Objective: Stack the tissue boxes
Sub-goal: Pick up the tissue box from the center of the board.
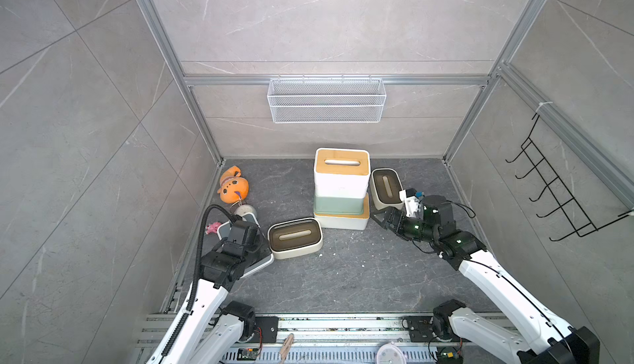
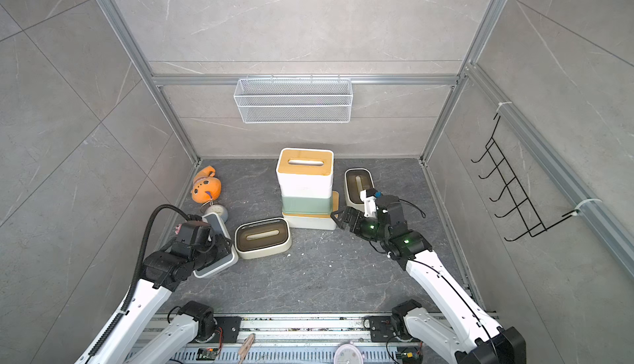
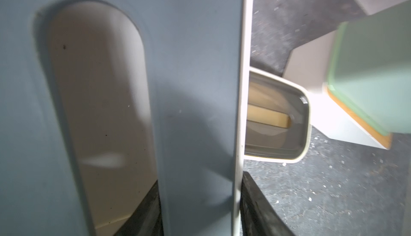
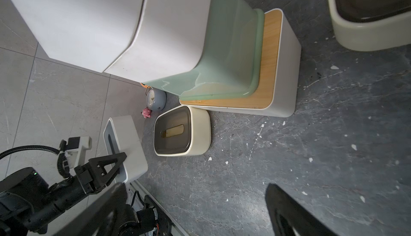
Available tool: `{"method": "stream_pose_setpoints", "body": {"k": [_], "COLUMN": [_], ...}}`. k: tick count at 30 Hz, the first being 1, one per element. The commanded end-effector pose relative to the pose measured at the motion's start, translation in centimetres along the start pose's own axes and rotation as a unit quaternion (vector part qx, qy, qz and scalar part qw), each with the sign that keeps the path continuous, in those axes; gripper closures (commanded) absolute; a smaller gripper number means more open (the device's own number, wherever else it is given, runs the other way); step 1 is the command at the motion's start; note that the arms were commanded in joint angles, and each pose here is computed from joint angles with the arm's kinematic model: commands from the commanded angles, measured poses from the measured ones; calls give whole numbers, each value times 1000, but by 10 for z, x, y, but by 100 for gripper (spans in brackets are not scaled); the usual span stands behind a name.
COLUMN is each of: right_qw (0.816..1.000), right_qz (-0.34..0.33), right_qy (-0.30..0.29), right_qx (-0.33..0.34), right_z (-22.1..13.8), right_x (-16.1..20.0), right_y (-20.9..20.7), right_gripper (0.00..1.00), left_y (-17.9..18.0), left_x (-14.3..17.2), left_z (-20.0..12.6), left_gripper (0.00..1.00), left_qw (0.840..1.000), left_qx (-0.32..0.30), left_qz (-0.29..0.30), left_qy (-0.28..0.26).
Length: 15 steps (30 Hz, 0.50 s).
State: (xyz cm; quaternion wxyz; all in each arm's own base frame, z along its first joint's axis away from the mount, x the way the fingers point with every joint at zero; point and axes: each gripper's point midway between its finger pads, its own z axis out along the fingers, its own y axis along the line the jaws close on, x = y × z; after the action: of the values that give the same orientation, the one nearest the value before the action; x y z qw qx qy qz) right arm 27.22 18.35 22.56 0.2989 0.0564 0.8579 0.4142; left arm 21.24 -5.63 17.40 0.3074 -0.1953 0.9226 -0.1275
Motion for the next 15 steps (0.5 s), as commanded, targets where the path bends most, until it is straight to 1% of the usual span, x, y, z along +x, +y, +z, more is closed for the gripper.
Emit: {"method": "stream_pose_setpoints", "body": {"k": [1, 3, 5, 8, 12, 15], "right_qw": [1000, 999, 999, 999, 999, 999], "right_qz": [-20, -24, -26, -29, -31, -30], "right_qy": [-18, -27, -33, -36, -36, -34], "right_qx": [0, -2, -4, -8, -19, -30], "right_z": [-11, -14, -17, -20, -21, -24], "right_x": [-9, -12, -15, -18, -20, -20], "right_y": [12, 15, 18, 22, 29, 35], "right_gripper": [0, 0, 0, 0, 0, 0], "left_y": [-33, -53, -73, -94, -122, -139], "left_x": [-25, -26, -23, -16, -3, 7], "left_z": [-23, -28, -32, -35, -44, -52], "left_gripper": [71, 71, 72, 73, 75, 75], "left_qw": [993, 986, 974, 958, 926, 901], "left_qx": [66, 112, 164, 215, 286, 328], "left_qz": [85, 117, 151, 191, 246, 283], "left_qy": [-40, -38, -28, -11, 9, 8]}}
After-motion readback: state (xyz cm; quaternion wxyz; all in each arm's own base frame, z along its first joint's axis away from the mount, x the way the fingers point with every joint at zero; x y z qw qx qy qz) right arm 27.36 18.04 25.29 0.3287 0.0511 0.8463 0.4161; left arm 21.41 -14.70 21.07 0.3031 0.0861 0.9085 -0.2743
